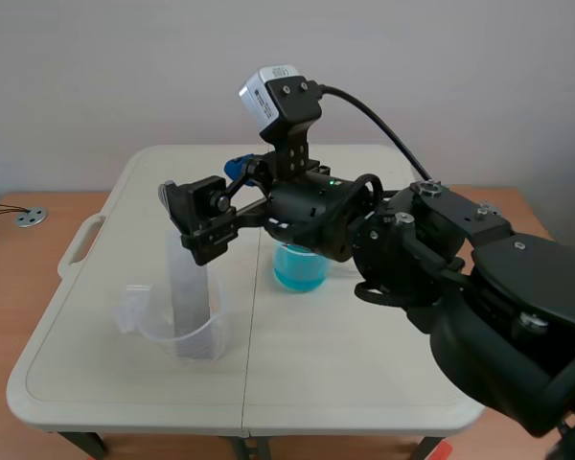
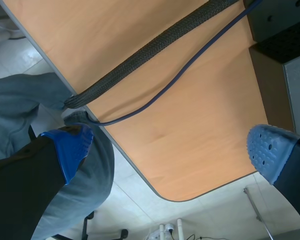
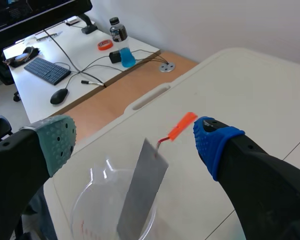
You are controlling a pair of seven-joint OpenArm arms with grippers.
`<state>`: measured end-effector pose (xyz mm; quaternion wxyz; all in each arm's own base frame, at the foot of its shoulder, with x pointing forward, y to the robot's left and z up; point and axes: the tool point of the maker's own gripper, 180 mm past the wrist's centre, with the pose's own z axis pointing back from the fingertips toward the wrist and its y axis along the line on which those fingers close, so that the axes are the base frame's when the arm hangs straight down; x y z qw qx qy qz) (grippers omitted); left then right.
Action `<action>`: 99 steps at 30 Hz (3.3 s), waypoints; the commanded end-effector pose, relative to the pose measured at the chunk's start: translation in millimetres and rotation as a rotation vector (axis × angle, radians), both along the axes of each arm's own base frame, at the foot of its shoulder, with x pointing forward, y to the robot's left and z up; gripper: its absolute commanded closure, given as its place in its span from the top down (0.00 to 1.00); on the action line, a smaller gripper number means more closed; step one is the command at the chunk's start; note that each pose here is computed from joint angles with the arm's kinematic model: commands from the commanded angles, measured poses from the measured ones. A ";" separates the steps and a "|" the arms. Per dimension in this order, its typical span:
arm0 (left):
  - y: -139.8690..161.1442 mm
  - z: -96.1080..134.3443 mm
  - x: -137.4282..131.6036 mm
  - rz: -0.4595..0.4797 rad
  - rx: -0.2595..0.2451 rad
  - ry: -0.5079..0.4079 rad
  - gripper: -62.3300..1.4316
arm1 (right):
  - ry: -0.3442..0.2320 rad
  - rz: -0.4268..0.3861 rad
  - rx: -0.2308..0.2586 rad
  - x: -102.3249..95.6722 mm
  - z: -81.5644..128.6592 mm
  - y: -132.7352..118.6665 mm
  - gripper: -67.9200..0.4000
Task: Hold the metal plate by the orange handle, dip it into the blue solution, take it out and point at it, then put the plate back in the beaker on the left.
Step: 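Return to the home posture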
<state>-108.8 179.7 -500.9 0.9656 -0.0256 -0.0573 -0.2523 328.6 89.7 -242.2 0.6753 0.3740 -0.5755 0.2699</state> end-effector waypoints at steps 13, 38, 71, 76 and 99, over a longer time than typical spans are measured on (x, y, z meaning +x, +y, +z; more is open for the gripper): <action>3.3 2.5 6.2 0.020 -0.002 -0.033 1.00 | -0.095 -0.020 -0.003 18.1 25.4 -14.5 0.90; 226.8 163.8 222.8 0.243 0.400 -0.724 1.00 | -0.221 -0.155 -0.197 15.4 3.7 -116.5 0.90; -6.9 246.4 284.3 -0.058 -0.299 -1.097 1.00 | -0.237 -0.249 -0.190 -76.1 14.6 -152.8 0.90; -27.2 252.2 280.4 -0.084 -0.347 -1.126 1.00 | -0.231 -0.250 -0.194 -75.9 13.3 -152.7 0.90; -67.2 306.3 290.3 -0.146 -0.458 -1.249 1.00 | -0.202 -0.248 -0.223 -75.8 5.9 -153.6 0.90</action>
